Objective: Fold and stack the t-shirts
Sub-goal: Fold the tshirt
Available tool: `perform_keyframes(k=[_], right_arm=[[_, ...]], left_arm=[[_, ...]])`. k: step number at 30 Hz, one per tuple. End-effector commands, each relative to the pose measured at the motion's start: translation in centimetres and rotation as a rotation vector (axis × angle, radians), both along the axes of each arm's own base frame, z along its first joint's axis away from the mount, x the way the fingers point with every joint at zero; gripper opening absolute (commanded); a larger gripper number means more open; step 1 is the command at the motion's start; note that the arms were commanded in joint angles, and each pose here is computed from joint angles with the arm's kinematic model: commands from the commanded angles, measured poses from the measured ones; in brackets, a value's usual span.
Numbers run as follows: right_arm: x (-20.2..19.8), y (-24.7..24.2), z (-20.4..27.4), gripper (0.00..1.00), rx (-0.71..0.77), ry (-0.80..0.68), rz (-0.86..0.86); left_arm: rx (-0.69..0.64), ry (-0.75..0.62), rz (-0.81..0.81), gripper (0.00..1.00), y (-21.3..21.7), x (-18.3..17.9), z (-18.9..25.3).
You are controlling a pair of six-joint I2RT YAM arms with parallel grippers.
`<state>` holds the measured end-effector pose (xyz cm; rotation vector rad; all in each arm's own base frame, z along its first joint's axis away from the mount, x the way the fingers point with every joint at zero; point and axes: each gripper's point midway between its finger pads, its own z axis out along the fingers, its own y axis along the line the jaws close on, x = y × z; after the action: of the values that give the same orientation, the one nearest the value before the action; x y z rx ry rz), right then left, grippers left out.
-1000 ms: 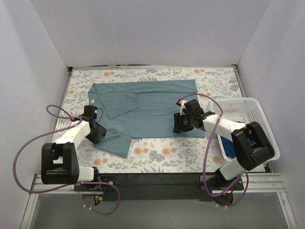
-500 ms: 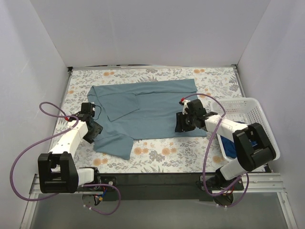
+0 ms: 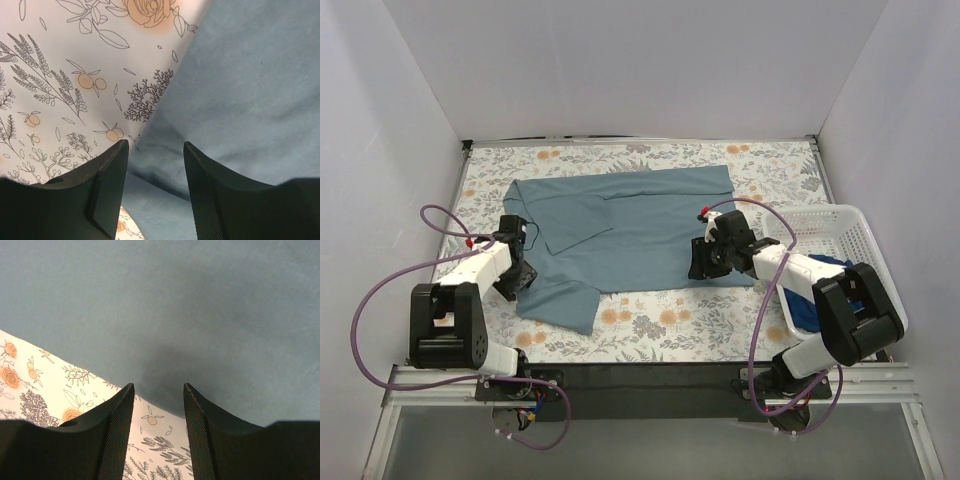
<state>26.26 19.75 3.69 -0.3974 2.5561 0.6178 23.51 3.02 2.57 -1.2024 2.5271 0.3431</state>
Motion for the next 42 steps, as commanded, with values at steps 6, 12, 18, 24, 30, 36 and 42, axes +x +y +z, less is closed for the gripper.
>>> perform_keyframes(k=[6,12,18,24,30,36,42], right_arm=[[0.4,0.1,1.2,0.5,0.019,-0.056,0.004],[0.5,-1.0,1.7,0.5,-0.027,-0.074,-0.035],[0.6,-4.8,2.2,0.5,-0.158,-0.117,-0.196],[0.2,-8.5,1.8,0.51,-0.246,-0.109,-0.358],[0.6,-11.0,1.4,0.51,-0.289,-0.095,-0.469],[0.4,-12.4,0.8,0.5,-0.329,-0.066,-0.529],[-0.2,-13.4,0.0,0.49,-0.375,-0.036,-0.564]], left_arm=[[0.017,0.029,-0.013,0.45,0.4,-0.6,-1.7],[0.011,-0.001,-0.005,0.39,1.0,0.1,-1.6],[-0.023,-0.024,-0.016,0.16,0.3,-0.3,-2.1],[-0.034,-0.06,-0.033,0.01,0.1,0.0,-1.8],[-0.034,-0.075,-0.04,0.0,0.1,0.5,-1.5],[-0.016,-0.088,-0.031,0.0,0.4,0.6,-1.1],[0.019,-0.1,0.008,0.0,1.1,0.5,-0.6]])
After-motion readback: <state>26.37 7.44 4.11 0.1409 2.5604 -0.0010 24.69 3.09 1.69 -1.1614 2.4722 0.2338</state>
